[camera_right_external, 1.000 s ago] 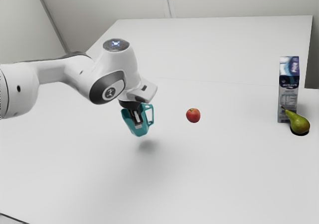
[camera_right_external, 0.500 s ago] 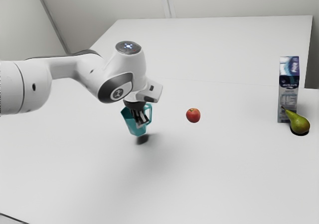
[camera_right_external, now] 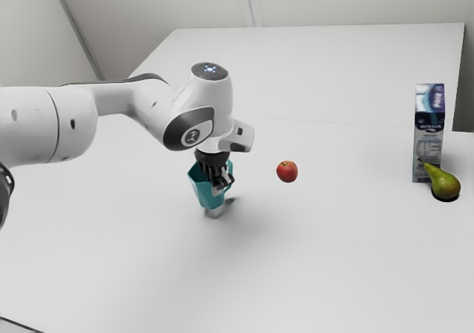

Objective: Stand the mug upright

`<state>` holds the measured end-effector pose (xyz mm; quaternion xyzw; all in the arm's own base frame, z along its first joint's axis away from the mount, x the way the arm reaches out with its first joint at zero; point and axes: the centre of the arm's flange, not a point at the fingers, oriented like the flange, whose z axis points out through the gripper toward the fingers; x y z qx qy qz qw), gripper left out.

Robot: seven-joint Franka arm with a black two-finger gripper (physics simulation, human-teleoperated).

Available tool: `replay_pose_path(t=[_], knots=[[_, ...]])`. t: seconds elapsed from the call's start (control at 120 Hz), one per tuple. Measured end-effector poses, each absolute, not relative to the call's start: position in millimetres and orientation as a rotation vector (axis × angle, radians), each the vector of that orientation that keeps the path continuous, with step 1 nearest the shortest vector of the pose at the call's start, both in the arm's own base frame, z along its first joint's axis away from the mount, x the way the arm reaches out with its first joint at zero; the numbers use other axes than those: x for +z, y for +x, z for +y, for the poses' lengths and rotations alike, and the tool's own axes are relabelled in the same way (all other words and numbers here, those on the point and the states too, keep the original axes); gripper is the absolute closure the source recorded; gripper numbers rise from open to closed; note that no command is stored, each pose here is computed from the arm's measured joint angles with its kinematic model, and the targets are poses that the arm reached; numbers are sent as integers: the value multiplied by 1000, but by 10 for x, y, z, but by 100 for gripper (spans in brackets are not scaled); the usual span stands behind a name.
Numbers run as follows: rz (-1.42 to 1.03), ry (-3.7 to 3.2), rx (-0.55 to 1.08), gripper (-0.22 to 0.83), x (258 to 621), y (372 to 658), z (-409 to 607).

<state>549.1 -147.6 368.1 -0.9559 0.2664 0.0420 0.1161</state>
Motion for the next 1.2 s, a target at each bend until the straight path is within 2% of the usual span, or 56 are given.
replay_pose_path(t=[0.083,0.35,0.542,0.717,0.967,1.042,1.2], knots=[[762,-2804,127,77,3675,5489,-1475],[720,-2834,143,65,3647,5482,-1483],[695,-2856,137,47,3683,5484,-1485],[670,-2877,79,37,3956,5431,-1488],[648,-2898,20,31,4244,5401,-1506],[633,-2925,-25,28,4472,5455,-1555],[604,-2969,-78,14,4868,5692,-1640]])
